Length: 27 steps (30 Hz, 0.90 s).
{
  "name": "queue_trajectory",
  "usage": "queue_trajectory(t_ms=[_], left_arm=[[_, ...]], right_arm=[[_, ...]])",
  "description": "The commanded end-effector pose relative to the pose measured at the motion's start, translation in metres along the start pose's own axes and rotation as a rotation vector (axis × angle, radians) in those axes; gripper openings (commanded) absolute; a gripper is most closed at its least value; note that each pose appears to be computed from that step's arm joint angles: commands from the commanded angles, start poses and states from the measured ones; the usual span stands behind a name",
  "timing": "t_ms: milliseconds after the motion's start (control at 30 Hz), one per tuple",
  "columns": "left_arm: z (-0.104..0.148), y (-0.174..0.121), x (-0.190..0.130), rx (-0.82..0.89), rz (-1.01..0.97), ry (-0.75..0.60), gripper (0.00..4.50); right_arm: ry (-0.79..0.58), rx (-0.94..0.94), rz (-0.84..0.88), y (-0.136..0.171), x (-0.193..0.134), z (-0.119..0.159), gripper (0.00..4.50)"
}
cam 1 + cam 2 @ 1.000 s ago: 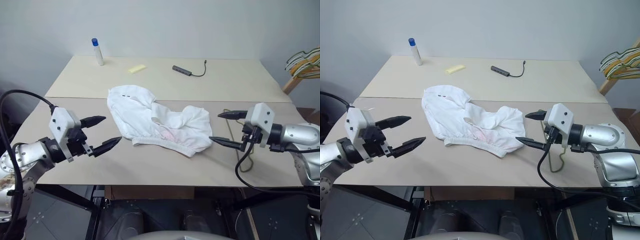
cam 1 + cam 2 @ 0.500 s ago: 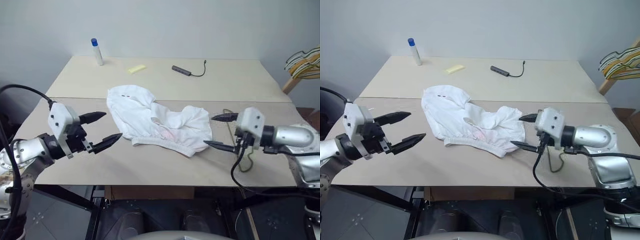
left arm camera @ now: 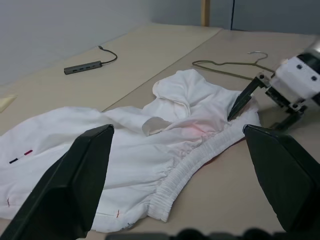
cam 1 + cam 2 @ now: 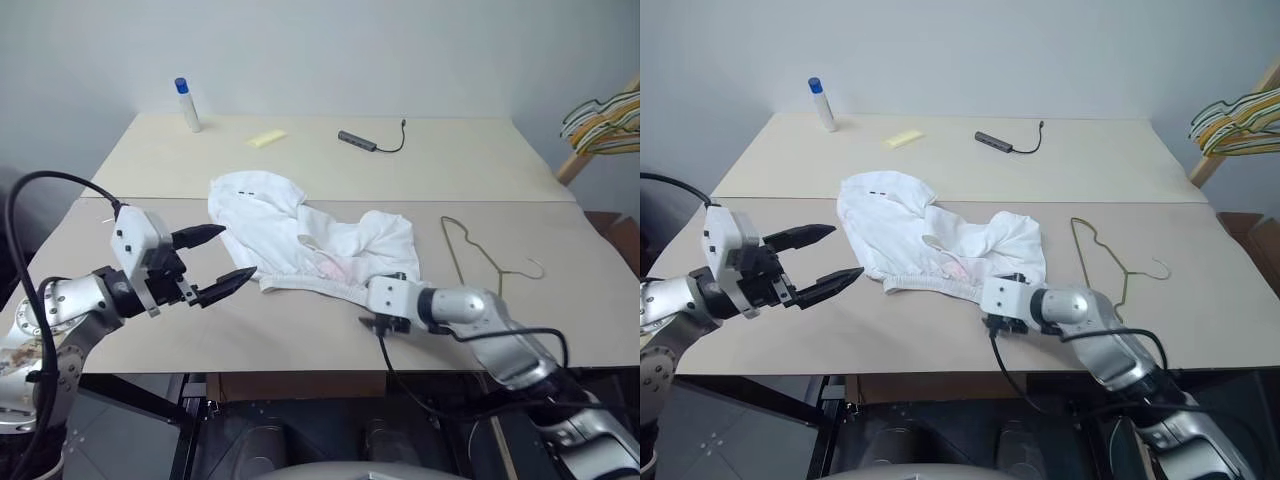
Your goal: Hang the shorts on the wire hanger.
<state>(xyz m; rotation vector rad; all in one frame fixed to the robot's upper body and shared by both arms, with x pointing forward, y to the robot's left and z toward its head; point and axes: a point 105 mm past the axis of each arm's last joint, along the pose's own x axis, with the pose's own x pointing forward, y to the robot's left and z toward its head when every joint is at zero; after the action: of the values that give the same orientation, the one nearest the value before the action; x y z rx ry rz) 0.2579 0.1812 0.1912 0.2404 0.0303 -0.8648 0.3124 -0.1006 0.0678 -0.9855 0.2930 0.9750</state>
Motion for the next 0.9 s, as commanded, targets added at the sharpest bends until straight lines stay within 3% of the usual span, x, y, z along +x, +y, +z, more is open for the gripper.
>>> queue_trajectory(t_ms=[33, 233, 433, 533, 700, 900], left_arm=[[0.008, -0.001, -0.002, 0.026, -0.006, -0.018, 4.50], [0.008, -0.002, -0.001, 0.029, 0.001, -0.029, 4.50], [0.007, -0.003, 0.003, 0.028, 0.000, -0.044, 4.50], [0.007, -0.004, 0.006, 0.030, -0.006, -0.054, 4.50], [0.007, -0.005, 0.009, 0.034, -0.008, -0.066, 4.50], [0.007, -0.006, 0.009, 0.036, -0.011, -0.063, 4.50]], right_arm=[[0.018, -0.046, -0.051, -0.016, -0.006, -0.002, 2.17], [0.005, -0.131, -0.053, -0.039, -0.023, -0.007, 0.11], [0.077, -0.306, -0.071, -0.104, -0.053, -0.034, 0.02], [0.176, -0.403, -0.095, -0.136, -0.062, -0.057, 0.02], [0.359, -0.415, -0.173, -0.162, -0.058, -0.088, 1.68], [0.426, -0.434, -0.207, -0.174, -0.075, -0.093, 3.83]])
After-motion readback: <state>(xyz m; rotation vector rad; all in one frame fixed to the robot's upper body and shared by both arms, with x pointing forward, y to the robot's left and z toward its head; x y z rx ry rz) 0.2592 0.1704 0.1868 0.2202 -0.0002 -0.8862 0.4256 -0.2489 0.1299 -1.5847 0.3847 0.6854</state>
